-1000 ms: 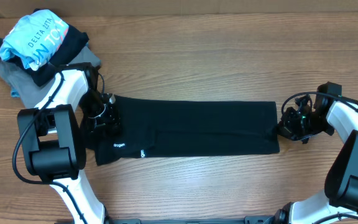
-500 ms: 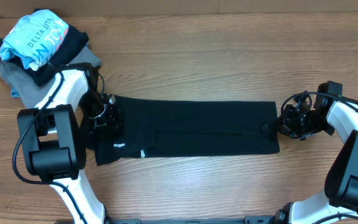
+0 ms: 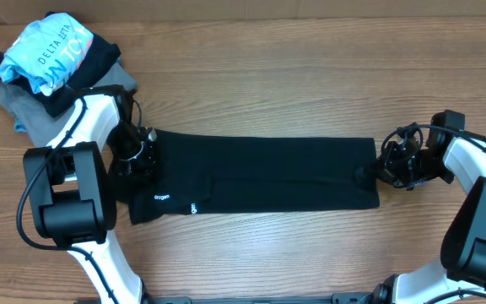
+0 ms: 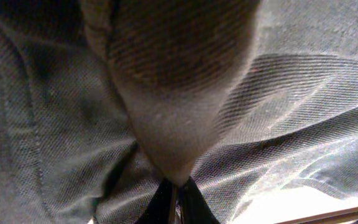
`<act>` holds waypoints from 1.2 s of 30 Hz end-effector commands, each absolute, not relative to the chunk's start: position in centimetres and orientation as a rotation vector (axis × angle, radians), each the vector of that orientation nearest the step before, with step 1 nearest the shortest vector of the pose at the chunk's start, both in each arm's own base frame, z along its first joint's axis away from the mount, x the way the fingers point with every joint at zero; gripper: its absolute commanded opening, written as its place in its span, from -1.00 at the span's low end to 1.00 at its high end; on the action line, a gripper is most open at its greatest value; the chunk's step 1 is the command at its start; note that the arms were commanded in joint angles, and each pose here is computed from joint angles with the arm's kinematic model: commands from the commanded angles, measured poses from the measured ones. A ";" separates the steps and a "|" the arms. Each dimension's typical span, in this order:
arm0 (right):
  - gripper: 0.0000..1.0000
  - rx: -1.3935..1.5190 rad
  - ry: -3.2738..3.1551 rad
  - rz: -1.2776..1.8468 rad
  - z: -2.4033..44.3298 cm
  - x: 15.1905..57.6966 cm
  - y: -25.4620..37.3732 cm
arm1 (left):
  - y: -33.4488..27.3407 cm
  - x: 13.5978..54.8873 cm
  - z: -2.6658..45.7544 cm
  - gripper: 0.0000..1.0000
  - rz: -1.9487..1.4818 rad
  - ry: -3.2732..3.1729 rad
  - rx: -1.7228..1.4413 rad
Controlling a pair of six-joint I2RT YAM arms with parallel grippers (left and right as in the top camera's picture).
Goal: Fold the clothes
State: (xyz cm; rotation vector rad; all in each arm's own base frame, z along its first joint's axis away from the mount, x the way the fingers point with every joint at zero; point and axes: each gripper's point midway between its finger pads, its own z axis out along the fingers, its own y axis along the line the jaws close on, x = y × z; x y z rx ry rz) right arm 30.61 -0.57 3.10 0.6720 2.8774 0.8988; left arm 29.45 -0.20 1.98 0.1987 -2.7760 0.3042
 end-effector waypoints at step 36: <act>0.19 0.611 2.902 0.722 1.2 31.3 -2.2 | 2.7 34.5 9.2 0.13 0.428 -2.904 0.303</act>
